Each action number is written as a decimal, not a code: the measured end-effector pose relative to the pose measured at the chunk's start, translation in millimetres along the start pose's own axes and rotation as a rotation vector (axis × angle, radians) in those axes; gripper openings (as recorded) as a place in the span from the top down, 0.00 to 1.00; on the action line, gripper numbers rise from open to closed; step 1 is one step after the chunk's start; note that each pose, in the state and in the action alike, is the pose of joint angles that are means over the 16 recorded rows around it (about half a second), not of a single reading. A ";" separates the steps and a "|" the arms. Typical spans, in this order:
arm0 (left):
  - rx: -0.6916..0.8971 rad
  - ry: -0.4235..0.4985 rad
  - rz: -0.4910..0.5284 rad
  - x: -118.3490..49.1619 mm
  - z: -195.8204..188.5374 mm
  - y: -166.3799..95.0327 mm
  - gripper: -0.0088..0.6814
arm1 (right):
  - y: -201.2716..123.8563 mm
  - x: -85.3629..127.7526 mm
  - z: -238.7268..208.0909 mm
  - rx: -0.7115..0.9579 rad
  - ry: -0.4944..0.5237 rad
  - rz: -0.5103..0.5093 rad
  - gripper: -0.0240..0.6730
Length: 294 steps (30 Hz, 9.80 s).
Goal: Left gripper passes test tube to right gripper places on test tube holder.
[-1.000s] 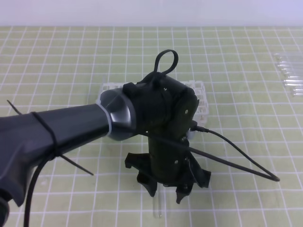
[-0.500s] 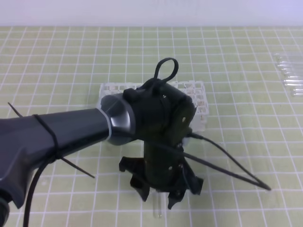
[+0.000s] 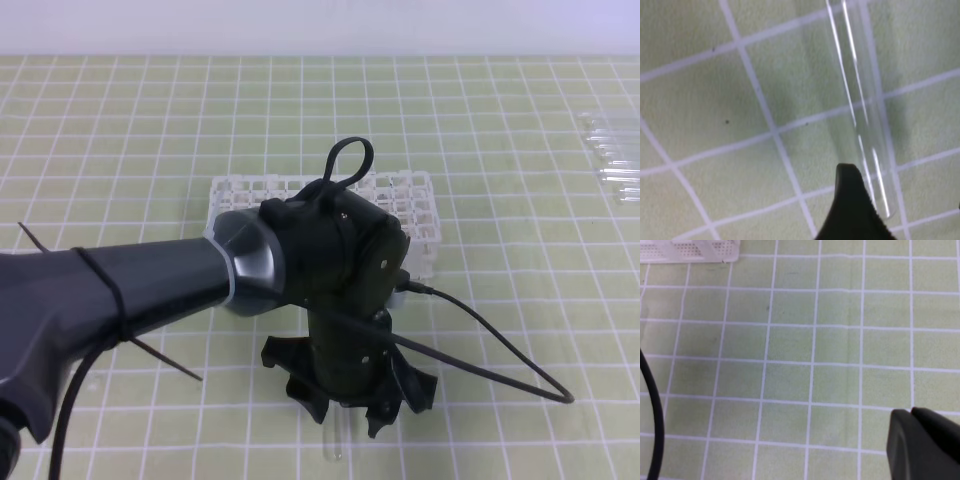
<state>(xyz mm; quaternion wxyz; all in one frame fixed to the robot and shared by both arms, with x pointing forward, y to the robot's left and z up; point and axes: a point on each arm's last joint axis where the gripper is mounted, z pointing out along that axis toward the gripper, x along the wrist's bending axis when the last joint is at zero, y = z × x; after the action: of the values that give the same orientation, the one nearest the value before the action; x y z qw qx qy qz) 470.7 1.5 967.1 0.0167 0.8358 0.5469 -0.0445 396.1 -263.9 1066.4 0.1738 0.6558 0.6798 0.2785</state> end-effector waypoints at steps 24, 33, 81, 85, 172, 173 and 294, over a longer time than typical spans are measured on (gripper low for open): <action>0.044 0.042 0.005 2.1 20.2 3.3 0.40 | -1.6 0.1 0.0 0.018 0.001 0.004 1.00; 0.028 0.055 0.016 2.9 24.5 6.5 0.40 | -1.7 0.4 0.0 0.018 0.004 0.006 1.00; -0.489 0.020 0.312 28.6 -129.8 -44.2 0.94 | 2.6 9.6 -5.0 0.006 0.098 -0.021 1.00; -0.614 -0.003 0.307 43.4 -143.2 -64.6 0.93 | 11.0 18.1 -10.6 -0.018 0.175 -0.040 1.00; -1.438 -0.241 0.414 100.4 -84.5 -148.6 0.94 | 51.1 226.7 -8.5 -0.740 0.716 -0.380 0.22; -1.438 -0.241 0.414 100.4 -84.6 -148.6 0.94 | 51.2 227.3 -7.6 -0.739 0.716 -0.378 0.22; -1.474 -0.216 0.232 164.5 -36.9 -280.0 0.99 | 64.8 218.6 11.1 -0.829 0.524 -0.397 0.84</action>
<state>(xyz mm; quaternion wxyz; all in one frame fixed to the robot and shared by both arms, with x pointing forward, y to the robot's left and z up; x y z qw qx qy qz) 281.8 266.9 994.4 0.6298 0.6515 0.3387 0.2533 436.9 -47.1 1125.2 0.2922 0.2993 0.6443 0.6402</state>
